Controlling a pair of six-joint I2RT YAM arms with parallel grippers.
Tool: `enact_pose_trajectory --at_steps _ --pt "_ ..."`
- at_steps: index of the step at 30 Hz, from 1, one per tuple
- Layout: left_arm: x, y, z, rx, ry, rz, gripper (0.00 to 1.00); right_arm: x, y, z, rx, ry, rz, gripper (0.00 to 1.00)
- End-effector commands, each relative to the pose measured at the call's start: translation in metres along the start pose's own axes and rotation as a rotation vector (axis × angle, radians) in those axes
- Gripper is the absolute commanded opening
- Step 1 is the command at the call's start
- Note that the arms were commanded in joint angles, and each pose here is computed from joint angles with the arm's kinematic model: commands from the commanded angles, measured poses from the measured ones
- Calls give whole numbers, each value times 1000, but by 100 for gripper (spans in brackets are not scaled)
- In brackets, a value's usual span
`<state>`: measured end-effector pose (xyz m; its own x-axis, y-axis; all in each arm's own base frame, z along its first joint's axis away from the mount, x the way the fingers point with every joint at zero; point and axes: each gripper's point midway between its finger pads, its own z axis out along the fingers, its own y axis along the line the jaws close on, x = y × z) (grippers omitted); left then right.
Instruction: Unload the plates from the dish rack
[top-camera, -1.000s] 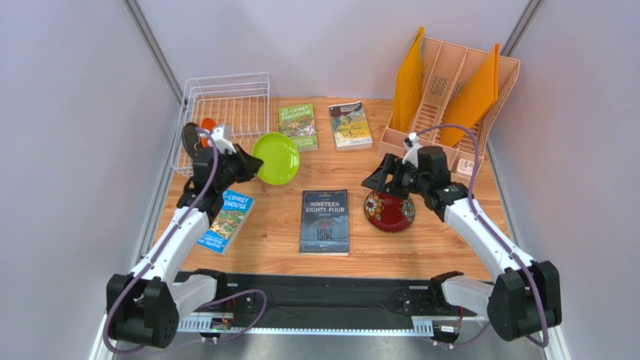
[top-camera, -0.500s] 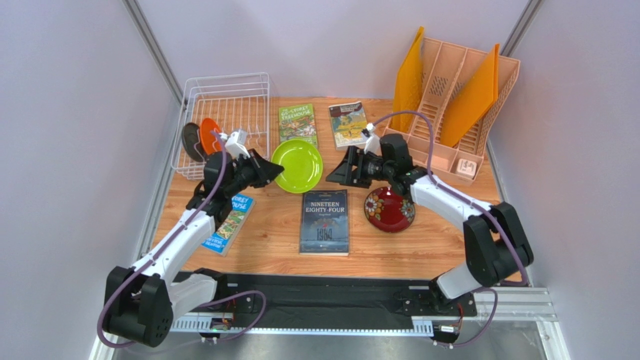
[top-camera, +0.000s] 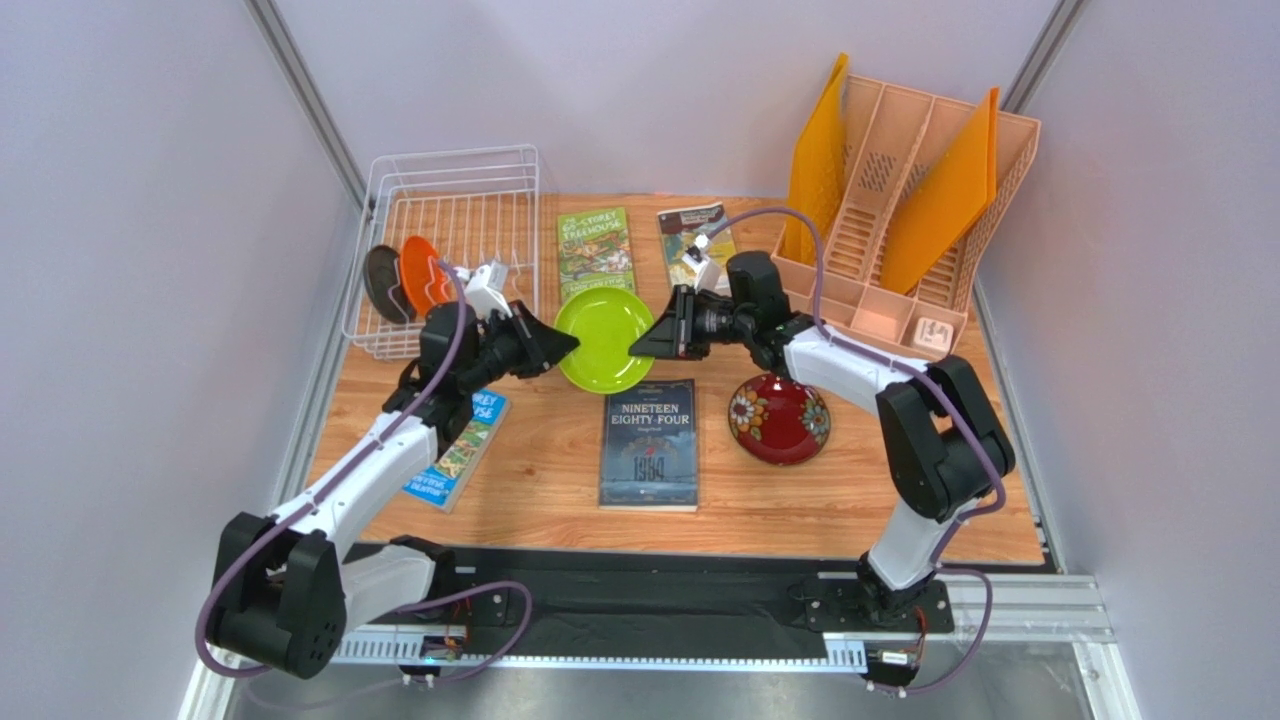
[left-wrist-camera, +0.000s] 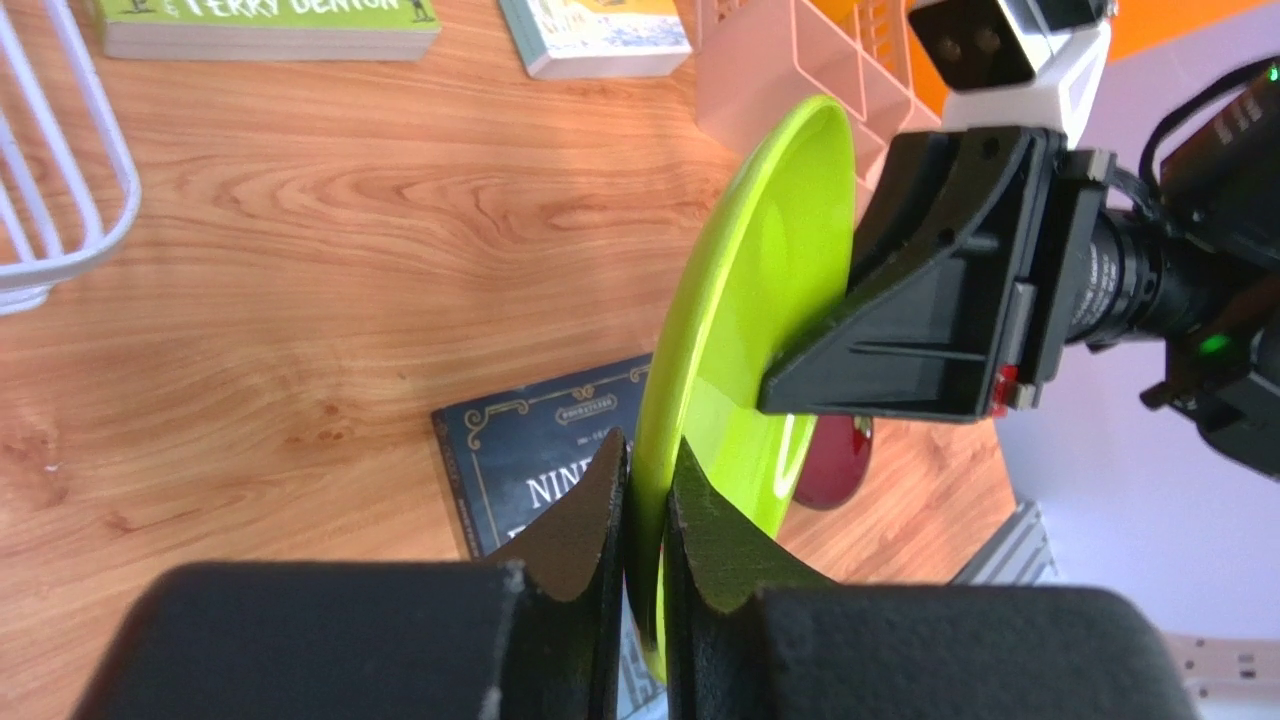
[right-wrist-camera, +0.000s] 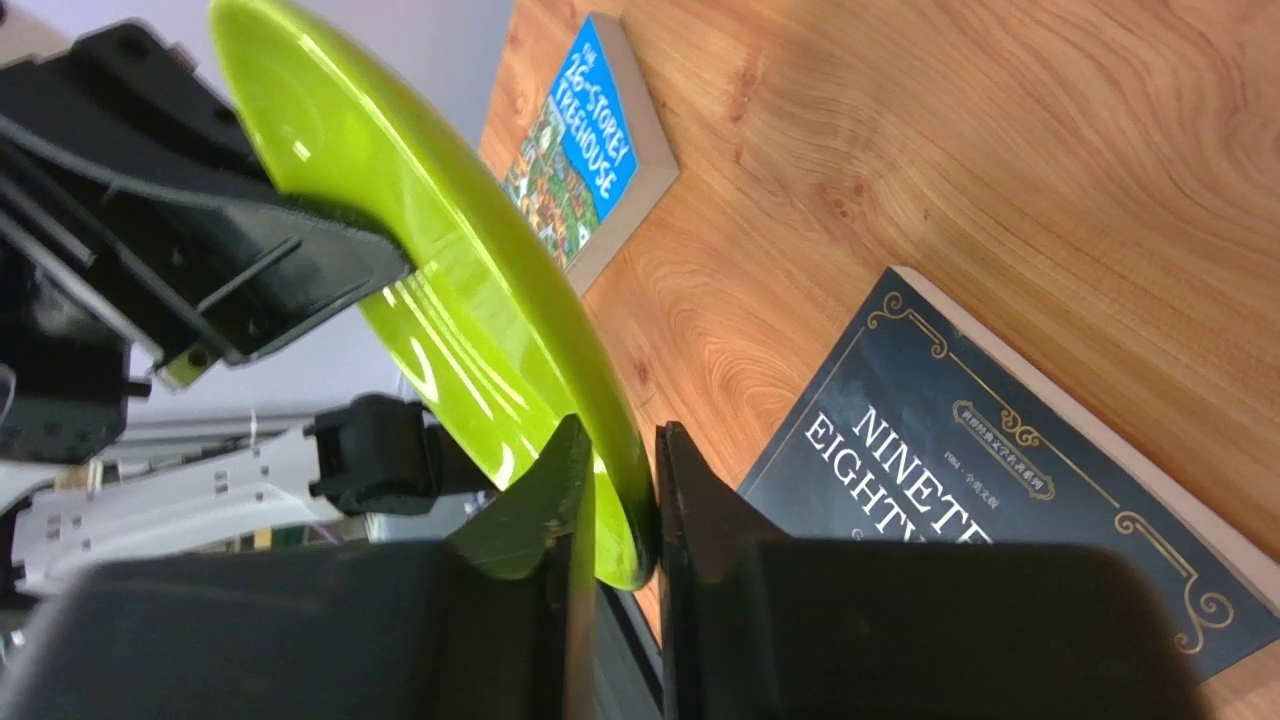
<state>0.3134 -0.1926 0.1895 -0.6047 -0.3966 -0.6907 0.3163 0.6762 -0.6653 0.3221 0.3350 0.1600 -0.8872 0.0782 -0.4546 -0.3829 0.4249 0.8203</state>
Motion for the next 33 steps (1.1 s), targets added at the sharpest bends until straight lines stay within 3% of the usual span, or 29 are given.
enact_pose_trajectory --at_steps 1,4,6,9,10,13,21,27,33 --pt "-23 -36 1 123 -49 35 0 -12 22 3 -86 -24 -76 0" --pt "-22 -35 3 120 -39 32 2 -12 22 -4 -63 -53 -77 0" --pt "-18 -31 3 102 -24 43 29 -12 11 -13 -6 -75 -70 0" --pt "-19 -20 1 43 -34 84 58 -15 -7 -43 133 -137 -65 0" --pt "-20 -16 -1 22 -37 93 75 -10 -22 -52 187 -147 -68 0" --pt "-29 -6 -5 -45 -72 146 99 -7 -39 -95 306 -210 -49 0" --pt "-67 37 -40 -373 -212 298 100 44 -106 -199 611 -359 196 0" --pt "-109 53 -77 -577 -382 401 100 68 -117 -231 746 -409 254 0" --pt "-122 56 -78 -595 -399 421 100 91 -140 -230 815 -309 333 0"
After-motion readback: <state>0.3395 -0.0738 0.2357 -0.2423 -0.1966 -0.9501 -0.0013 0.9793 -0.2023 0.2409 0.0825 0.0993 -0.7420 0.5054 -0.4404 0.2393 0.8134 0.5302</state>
